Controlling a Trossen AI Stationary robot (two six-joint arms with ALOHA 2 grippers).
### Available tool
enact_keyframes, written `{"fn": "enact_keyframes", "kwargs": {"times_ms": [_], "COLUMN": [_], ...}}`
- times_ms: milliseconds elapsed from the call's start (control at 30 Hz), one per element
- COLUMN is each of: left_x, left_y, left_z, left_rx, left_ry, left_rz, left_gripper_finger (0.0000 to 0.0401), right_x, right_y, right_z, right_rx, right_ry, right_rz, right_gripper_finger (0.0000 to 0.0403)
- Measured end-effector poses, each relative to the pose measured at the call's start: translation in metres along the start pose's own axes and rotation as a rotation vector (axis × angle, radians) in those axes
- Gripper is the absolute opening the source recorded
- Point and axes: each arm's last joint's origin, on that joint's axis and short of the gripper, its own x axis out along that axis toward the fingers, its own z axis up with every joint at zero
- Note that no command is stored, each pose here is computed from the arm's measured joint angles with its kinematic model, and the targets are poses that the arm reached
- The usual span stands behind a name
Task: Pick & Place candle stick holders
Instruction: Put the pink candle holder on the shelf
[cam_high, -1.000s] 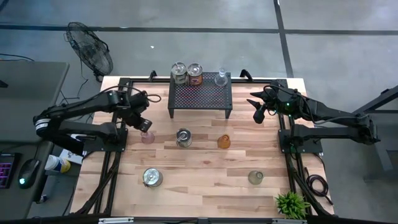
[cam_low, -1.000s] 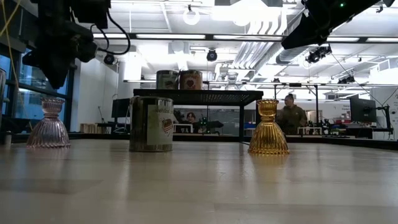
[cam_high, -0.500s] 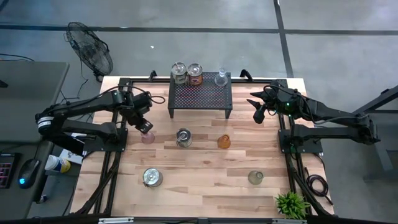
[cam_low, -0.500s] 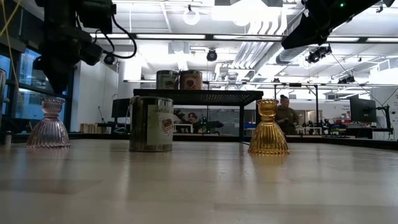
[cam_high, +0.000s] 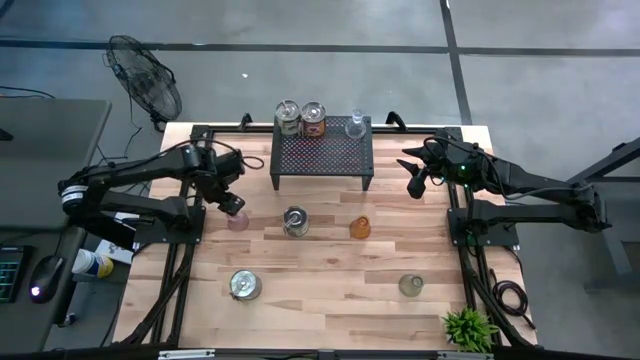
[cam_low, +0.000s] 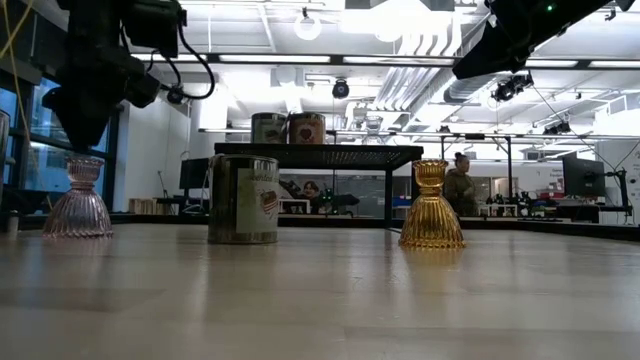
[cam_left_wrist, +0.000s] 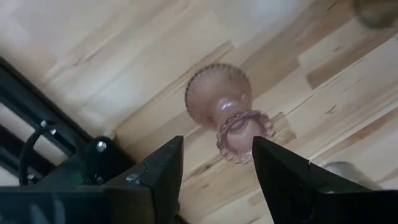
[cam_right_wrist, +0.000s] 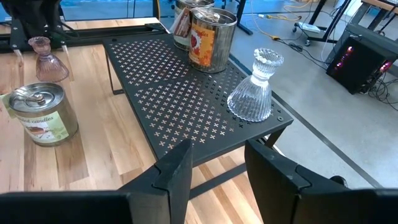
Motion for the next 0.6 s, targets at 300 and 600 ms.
{"fn": "enact_keyframes", "kwargs": {"times_ms": [300, 600], "left_x": [0.007, 0.015], "left_y": [-0.006, -0.012], "left_z": [0.001, 0.005], "left_rx": [0.019, 0.044], "left_ry": [0.035, 0.056], "left_rz": [0.057, 0.1], "left_gripper_finger": [0.017, 0.017], "right_x": [0.0, 0.0], "right_y": [0.0, 0.0], "right_z": [0.0, 0.0], "right_rx": [0.0, 0.0], "right_ry": [0.0, 0.0], "right_rz": [0.0, 0.0], "right_gripper_finger": [0.0139, 0.0139]}}
